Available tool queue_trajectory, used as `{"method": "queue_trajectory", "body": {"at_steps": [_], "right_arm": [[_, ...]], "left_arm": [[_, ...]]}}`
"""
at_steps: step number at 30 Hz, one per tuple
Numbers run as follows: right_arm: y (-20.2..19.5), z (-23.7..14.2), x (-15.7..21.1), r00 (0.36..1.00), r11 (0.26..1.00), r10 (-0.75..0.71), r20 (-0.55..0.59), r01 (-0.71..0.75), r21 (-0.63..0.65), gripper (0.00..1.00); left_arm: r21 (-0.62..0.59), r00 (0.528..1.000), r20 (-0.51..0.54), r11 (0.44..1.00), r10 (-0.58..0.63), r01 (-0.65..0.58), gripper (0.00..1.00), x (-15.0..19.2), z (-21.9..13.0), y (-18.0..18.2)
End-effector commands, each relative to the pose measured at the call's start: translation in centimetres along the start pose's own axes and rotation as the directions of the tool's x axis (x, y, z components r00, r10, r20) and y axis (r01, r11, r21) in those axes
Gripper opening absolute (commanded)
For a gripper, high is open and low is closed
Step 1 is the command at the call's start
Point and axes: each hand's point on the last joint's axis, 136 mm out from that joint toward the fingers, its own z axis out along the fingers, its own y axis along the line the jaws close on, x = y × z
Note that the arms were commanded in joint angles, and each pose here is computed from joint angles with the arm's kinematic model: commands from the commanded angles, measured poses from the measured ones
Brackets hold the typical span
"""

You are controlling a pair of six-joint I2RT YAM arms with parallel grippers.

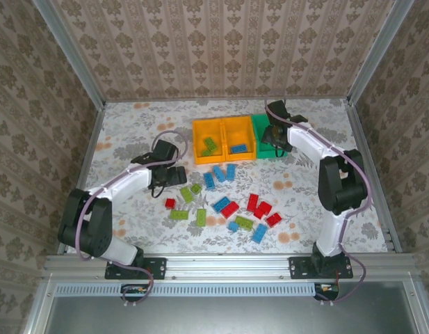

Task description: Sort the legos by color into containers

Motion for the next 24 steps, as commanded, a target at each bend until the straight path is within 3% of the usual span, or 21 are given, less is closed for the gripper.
{"method": "queue_trajectory", "body": {"at_steps": [1, 7, 12, 17, 24], "right_arm": [[0.5, 1.0, -0.6, 0.999, 0.999, -0.034, -0.032, 0.034, -0.009, 0.67], [1.2, 1.9, -0.7, 0.998, 0.999, -0.033, -0.053, 0.032, -0.024, 0.74], [1.8, 2.1, -0.5, 0.997, 0.999, -0.028, -0.07, 0.025, -0.048, 0.82], [2.1, 1.3, -0.6, 0.997, 0.997, -0.007, -0.071, 0.001, -0.081, 0.86], [1.7, -1.0, -1.3, 1.0, 0.995, 0.008, -0.02, -0.01, -0.096, 0.87]], "left_arm": [[-0.042, 0.996, -0.07, 0.998, -0.05, 0.047, 0.89, 2.9, -0.1, 1.8], [-0.014, 0.99, -0.111, 0.996, -0.086, 0.085, 0.85, 6.0, -0.2, 2.1], [0.002, 0.993, -0.116, 1.0, 0.003, -0.002, 0.83, 7.6, -0.7, 1.5], [0.031, 0.992, -0.122, 0.999, 0.041, -0.038, 0.81, 8.1, -0.4, 1.0], [0.01, 0.984, -0.169, 0.998, 0.06, -0.059, 0.71, 8.7, 0.7, 0.9]]}}
